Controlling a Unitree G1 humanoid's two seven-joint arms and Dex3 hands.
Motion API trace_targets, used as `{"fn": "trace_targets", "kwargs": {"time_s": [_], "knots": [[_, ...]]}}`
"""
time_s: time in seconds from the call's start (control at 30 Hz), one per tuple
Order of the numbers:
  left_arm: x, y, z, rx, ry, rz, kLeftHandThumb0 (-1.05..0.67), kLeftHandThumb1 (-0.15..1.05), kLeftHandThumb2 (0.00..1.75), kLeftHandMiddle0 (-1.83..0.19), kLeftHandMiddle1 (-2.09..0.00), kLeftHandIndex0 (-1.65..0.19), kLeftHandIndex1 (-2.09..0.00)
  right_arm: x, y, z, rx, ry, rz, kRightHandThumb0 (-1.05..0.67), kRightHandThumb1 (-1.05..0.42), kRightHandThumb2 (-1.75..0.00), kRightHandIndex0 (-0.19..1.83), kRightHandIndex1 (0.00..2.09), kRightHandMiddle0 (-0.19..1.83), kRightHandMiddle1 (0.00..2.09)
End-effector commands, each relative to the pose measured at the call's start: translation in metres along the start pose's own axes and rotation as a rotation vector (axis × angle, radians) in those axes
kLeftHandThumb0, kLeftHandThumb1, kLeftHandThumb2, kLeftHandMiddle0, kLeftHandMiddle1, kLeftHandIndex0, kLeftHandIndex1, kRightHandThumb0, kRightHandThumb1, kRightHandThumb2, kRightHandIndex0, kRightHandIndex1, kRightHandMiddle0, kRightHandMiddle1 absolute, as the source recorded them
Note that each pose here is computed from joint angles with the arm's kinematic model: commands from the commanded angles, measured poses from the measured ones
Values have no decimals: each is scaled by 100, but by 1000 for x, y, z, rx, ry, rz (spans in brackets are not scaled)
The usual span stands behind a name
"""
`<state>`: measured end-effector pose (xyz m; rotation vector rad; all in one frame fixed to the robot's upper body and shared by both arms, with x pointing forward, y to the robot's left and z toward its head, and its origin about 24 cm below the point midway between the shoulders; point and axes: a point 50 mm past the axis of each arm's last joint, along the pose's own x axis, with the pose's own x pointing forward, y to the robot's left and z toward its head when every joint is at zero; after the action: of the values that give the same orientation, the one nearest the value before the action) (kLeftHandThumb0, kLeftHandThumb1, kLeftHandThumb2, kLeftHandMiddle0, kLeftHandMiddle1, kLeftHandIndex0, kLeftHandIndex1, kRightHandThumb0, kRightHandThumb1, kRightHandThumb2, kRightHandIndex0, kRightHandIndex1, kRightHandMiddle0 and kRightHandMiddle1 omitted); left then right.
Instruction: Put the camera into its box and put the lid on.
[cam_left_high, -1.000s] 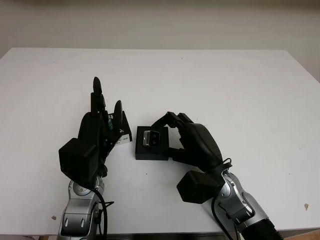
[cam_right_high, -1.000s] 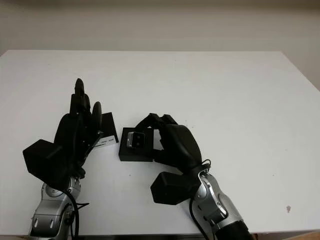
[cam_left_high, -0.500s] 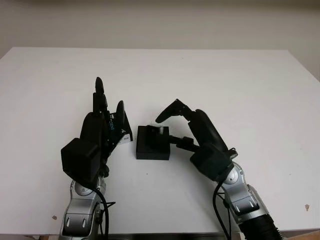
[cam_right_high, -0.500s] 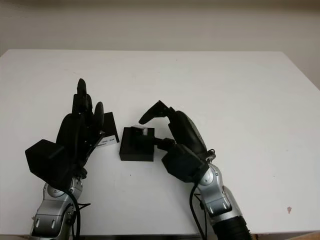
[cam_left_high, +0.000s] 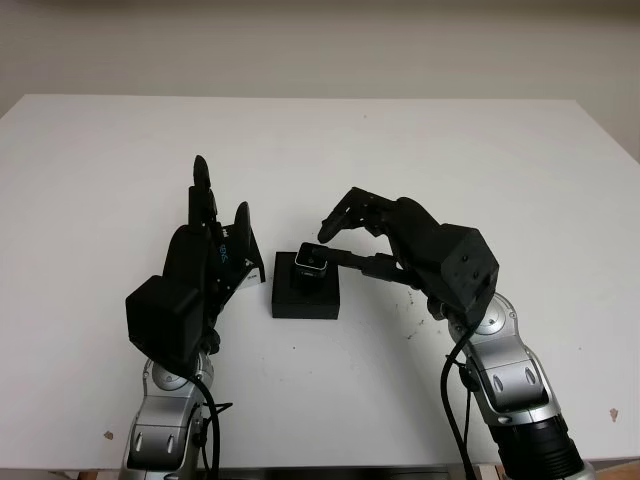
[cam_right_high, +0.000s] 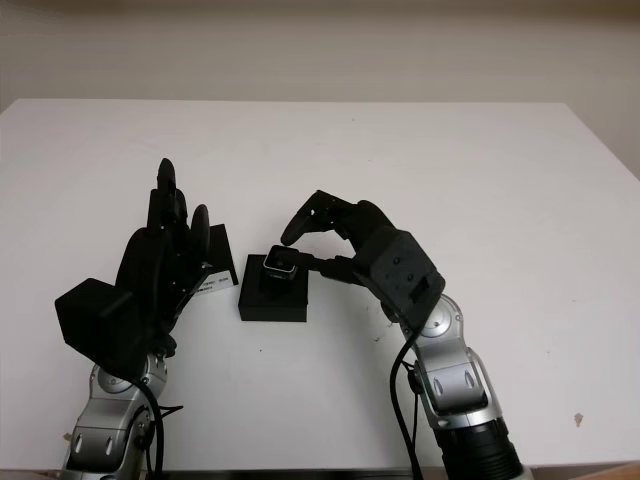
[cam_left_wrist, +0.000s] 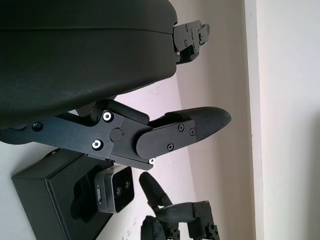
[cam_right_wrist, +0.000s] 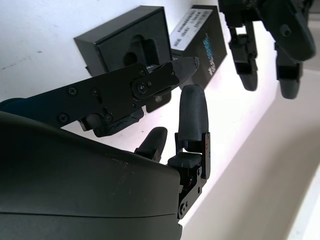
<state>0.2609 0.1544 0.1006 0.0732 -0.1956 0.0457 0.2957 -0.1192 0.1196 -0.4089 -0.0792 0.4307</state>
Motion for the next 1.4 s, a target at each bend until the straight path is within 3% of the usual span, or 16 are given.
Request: {"fn": "trace_targets", "kwargs": {"time_s": [0.0,0.1,0.2,0.27,0.33,0.43,0.83,1.37], "knots": [[1,-2,3,-7,-15,-5,-57,105,64,18,-5,19,-5,0,-1,4,-30,-18,0,-44,-92,-5,14,98,42,165],[1,-2,2,-8,-20,-5,-57,105,64,18,-5,19,-4,-1,2,2,-41,-17,0,-44,-93,-6,12,97,39,160],[0,-1,2,-1,-16,-3,-57,105,64,18,-5,19,-4,-3,4,1,-56,-36,4,-47,-93,-5,8,83,27,142],[0,-1,2,-1,-18,-4,-57,105,64,18,-5,19,-3,-6,5,0,-104,-75,10,-55,-89,-5,4,51,11,89],[0,-1,1,2,-15,0,-57,105,64,18,-5,19,-3,-8,9,-4,-147,-114,-1,-64,-87,-5,6,26,12,45],[0,-1,1,3,-13,2,-57,105,64,18,-5,19,-3,-11,15,-12,-173,-140,-30,-70,-87,-6,6,14,14,23],[-2,4,-1,13,-4,6,-59,105,62,17,-5,18,-4,-9,31,-32,-163,-117,-84,-81,-93,-6,2,8,8,13],[-2,4,-2,22,-4,-11,-57,105,63,17,-5,19,-4,5,41,-48,28,49,-140,-62,-90,-5,15,12,30,25]]}}
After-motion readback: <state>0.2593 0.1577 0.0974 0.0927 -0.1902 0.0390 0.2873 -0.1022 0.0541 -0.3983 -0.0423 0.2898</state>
